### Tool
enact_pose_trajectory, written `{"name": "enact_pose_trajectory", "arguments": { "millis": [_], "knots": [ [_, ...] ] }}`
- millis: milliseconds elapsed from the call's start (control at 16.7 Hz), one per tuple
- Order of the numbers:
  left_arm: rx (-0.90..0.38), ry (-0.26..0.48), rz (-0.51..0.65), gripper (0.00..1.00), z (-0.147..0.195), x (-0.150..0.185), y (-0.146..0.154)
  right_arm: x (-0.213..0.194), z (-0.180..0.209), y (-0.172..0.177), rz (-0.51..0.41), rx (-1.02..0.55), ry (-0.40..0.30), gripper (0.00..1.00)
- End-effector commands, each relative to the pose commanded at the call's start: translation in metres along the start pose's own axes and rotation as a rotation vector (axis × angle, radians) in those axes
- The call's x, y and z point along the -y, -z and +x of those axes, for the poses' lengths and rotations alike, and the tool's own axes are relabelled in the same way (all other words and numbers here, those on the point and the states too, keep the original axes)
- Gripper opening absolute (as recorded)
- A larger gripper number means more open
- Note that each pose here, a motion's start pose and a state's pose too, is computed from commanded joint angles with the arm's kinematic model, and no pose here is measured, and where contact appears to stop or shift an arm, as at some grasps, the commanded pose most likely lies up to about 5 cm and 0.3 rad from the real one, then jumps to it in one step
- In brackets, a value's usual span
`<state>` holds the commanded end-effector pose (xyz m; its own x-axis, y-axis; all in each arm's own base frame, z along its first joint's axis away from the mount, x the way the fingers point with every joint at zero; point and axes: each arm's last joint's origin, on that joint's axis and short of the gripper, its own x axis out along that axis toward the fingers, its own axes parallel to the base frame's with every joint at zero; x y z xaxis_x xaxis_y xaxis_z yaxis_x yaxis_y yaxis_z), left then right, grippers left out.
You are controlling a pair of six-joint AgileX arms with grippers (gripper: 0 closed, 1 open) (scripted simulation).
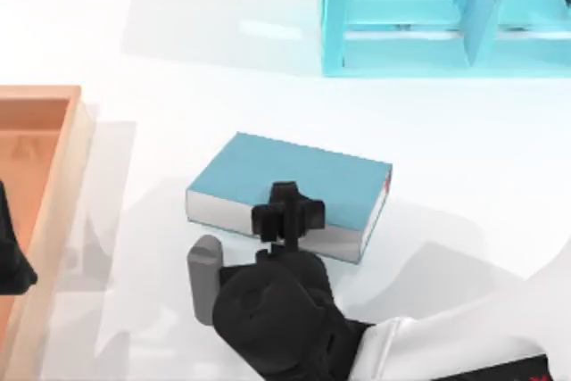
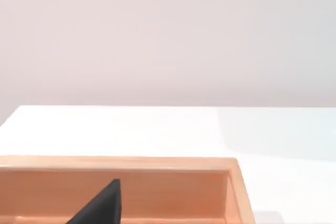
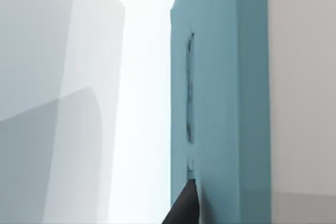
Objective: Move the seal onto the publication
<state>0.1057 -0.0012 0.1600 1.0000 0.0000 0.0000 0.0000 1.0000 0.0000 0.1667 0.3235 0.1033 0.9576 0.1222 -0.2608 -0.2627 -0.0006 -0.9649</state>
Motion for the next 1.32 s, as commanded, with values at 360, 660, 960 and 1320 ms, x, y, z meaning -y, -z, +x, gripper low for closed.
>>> {"name": "enact_pose_trajectory", "arguments": {
  "millis": [360,660,960,1320],
  "knots": [
    [0.000,0.000,0.000,1.00,0.000,0.000,0.000,0.000,0.000,0.000,0.000,0.000,0.000,1.00],
    [0.000,0.000,0.000,1.00,0.000,0.000,0.000,0.000,0.000,0.000,0.000,0.000,0.000,1.00],
    [0.000,0.000,0.000,1.00,0.000,0.000,0.000,-0.001,-0.003,-0.002,0.001,0.004,-0.004,1.00],
    [0.000,0.000,0.000,1.00,0.000,0.000,0.000,-0.011,-0.044,-0.019,0.020,0.012,-0.050,1.00]
  ]
}}
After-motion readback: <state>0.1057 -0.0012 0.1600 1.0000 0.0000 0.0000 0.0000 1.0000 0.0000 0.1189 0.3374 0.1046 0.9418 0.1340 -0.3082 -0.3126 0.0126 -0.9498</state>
